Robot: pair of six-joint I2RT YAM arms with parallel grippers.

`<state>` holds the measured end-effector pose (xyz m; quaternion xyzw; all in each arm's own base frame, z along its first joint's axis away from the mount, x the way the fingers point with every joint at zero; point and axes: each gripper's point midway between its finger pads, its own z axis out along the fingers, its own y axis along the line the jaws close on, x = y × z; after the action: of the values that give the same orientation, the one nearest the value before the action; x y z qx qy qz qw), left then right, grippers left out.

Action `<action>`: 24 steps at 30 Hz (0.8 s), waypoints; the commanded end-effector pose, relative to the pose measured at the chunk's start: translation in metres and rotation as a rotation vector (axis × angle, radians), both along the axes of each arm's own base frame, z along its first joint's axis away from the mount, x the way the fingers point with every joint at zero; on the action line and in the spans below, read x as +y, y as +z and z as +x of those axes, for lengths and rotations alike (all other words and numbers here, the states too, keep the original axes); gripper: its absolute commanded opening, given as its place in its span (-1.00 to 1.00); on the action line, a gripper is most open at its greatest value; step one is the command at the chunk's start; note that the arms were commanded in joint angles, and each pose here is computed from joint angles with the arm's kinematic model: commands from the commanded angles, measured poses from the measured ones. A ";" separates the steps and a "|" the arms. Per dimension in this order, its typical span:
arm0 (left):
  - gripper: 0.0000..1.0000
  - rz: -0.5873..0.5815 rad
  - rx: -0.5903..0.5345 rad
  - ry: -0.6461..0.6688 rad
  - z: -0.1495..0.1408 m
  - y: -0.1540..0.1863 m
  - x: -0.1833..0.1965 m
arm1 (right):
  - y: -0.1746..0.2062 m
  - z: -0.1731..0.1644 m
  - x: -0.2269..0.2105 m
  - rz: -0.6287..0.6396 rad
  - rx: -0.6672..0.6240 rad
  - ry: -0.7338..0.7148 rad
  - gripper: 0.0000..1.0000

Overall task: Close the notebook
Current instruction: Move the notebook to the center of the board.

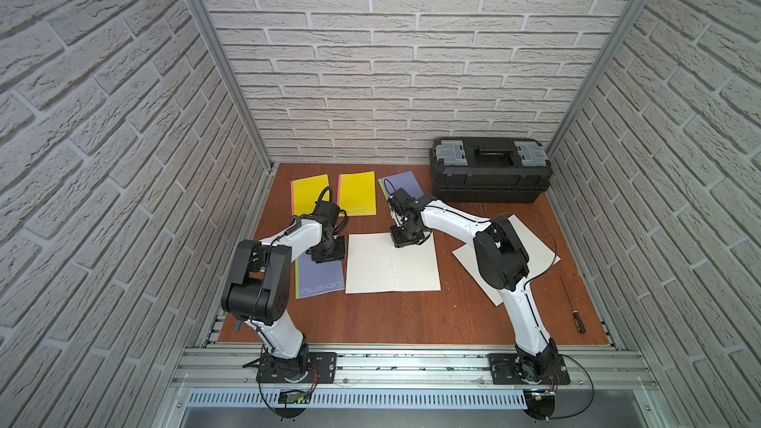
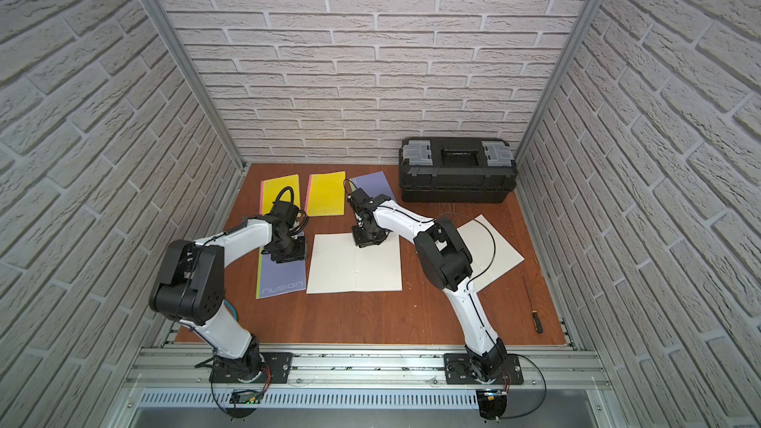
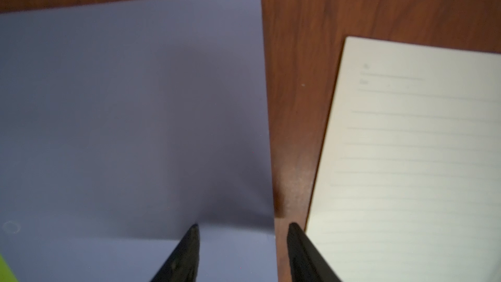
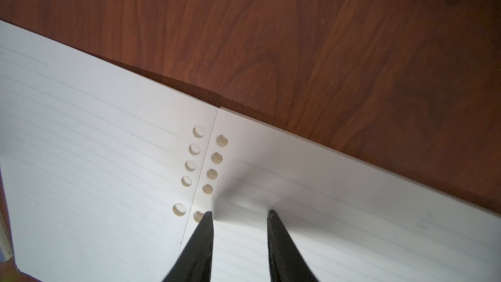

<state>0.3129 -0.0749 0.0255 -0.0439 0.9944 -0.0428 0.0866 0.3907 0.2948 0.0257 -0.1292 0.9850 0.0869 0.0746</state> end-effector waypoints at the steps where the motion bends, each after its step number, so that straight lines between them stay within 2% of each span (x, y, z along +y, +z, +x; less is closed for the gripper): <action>1: 0.06 0.030 0.025 0.017 -0.008 0.001 0.005 | -0.024 -0.008 -0.028 -0.100 0.069 -0.008 -0.30; 6: 0.12 0.026 -0.002 0.021 -0.004 0.010 0.005 | -0.013 -0.008 -0.020 -0.053 0.055 0.002 -0.30; 13: 0.13 -0.052 -0.054 0.018 0.004 0.026 -0.008 | 0.013 -0.008 -0.013 0.022 0.011 0.004 -0.22; 24: 0.18 -0.165 -0.114 0.011 0.007 0.037 -0.032 | 0.047 -0.026 -0.021 0.060 -0.049 -0.017 -0.14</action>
<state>0.3189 -0.0951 0.0556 -0.0556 0.9856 -0.0988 0.1255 0.3659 0.2727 0.0465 -0.1253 0.9846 0.0985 0.0719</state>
